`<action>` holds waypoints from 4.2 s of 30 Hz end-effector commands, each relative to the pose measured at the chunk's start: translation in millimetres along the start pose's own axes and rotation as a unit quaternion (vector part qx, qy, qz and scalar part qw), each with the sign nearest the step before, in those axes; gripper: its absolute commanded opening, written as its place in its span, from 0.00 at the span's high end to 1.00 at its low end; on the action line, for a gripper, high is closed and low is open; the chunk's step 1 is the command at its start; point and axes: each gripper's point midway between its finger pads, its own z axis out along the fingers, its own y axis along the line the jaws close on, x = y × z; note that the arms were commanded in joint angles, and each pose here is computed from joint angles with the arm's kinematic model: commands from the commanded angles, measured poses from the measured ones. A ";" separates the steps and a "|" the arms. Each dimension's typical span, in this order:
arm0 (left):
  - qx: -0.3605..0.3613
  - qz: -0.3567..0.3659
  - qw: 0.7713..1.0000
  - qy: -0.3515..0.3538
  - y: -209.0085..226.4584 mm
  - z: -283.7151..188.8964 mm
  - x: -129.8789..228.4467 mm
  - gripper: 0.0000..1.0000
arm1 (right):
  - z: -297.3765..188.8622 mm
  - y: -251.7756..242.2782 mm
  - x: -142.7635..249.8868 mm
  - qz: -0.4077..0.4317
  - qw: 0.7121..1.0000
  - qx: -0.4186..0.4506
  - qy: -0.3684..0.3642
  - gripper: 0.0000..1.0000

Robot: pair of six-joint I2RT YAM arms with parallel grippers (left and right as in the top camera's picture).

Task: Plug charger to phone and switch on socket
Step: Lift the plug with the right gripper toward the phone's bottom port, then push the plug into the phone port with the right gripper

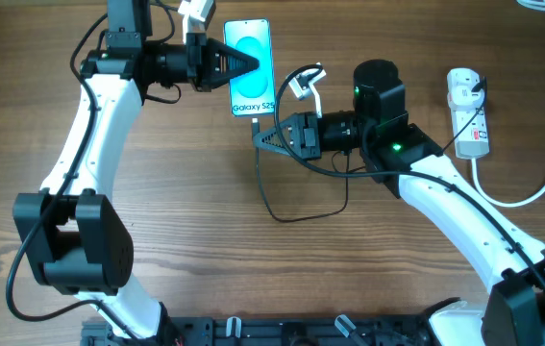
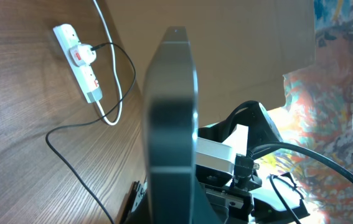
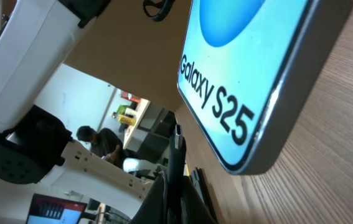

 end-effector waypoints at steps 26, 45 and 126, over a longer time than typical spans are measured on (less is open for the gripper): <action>0.016 0.000 1.000 0.003 -20.0 -1.3 -3.0 0.96 | -3.4 -6.1 -3.1 0.019 1.000 -0.015 0.004 0.96; 0.017 0.011 1.000 0.003 -21.0 -1.1 -4.6 0.96 | -6.9 -9.1 -1.9 0.034 0.997 -0.059 0.020 0.96; 0.028 -0.003 0.999 0.038 -27.8 27.0 10.2 0.96 | -18.8 -34.1 -29.5 0.034 0.998 -0.006 -0.052 0.96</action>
